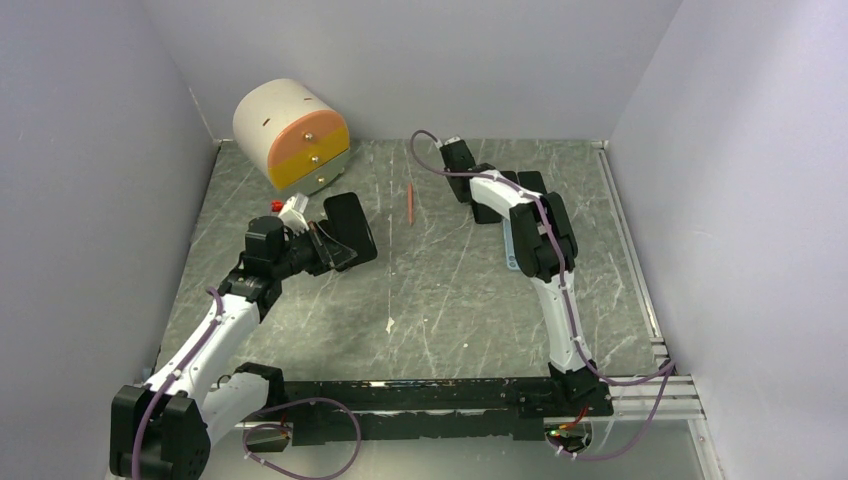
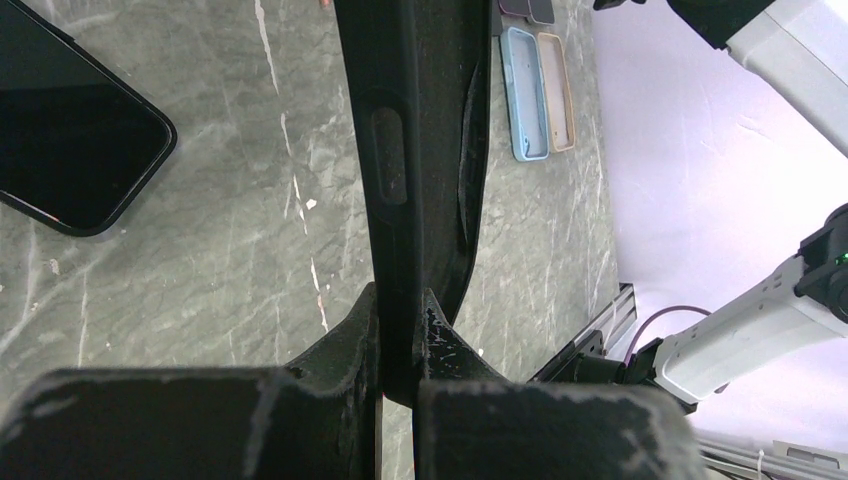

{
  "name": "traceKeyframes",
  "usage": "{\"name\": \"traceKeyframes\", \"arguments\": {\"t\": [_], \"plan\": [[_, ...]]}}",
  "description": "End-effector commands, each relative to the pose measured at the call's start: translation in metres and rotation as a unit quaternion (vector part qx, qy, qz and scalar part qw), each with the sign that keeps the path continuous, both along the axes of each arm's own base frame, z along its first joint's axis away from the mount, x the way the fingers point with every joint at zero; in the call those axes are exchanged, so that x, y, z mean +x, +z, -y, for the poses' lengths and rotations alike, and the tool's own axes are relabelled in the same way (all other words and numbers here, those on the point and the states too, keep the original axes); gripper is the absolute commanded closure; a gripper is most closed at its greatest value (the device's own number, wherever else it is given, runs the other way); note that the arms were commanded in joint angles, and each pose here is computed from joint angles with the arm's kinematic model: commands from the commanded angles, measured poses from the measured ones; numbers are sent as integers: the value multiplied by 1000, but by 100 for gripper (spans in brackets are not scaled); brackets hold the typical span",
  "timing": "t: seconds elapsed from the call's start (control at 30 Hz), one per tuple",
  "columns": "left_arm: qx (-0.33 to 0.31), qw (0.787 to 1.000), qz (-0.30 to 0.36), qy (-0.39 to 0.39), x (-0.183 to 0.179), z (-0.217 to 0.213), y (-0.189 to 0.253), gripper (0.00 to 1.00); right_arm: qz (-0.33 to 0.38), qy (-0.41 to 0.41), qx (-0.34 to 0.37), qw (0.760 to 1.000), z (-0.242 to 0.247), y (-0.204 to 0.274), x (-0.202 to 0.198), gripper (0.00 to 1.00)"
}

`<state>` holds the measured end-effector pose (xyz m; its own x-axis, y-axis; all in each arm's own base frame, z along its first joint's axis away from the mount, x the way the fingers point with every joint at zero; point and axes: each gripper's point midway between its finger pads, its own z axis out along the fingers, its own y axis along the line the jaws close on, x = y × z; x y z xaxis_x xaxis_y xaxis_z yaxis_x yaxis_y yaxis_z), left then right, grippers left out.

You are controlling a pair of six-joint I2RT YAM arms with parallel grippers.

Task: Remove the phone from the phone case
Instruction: Adjust the phone at the center of the board.

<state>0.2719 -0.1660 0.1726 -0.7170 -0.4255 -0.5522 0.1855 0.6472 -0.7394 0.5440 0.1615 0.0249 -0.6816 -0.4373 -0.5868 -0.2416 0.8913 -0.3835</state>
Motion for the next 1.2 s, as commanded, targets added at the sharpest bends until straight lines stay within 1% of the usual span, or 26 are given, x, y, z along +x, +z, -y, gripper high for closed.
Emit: {"name": "traceKeyframes", "arguments": {"t": [0.0, 0.13, 0.27, 0.4, 0.5, 0.57, 0.73, 0.9, 1.17], "plan": [[-10, 999, 38, -9, 6, 4, 28, 97, -4, -38, -12, 999, 21, 2, 9, 73], [-13, 999, 37, -10, 5, 5, 28, 98, 6, -10, 24, 1000, 5, 23, 11, 69], [-16, 999, 39, -9, 5, 5, 29, 97, 23, 3, 79, 997, -8, 55, -3, 64], [-16, 999, 42, -10, 6, 5, 30, 97, 9, -1, 115, 993, -7, 63, -33, 51], [-16, 999, 43, -12, 6, 6, 29, 97, -12, -11, 146, 989, -7, 56, -60, 46], [-18, 999, 45, -12, 6, 6, 30, 97, -36, -14, 162, 986, -7, 43, -80, 45], [-20, 999, 43, -13, 6, 7, 29, 98, -67, -29, 187, 980, -5, 24, -105, 39], [-19, 999, 44, -14, 5, 7, 30, 98, -79, -43, 194, 977, -2, 11, -108, 35], [-18, 999, 44, -15, 5, 7, 31, 97, -91, -47, 197, 975, -2, -3, -99, 32]]}}
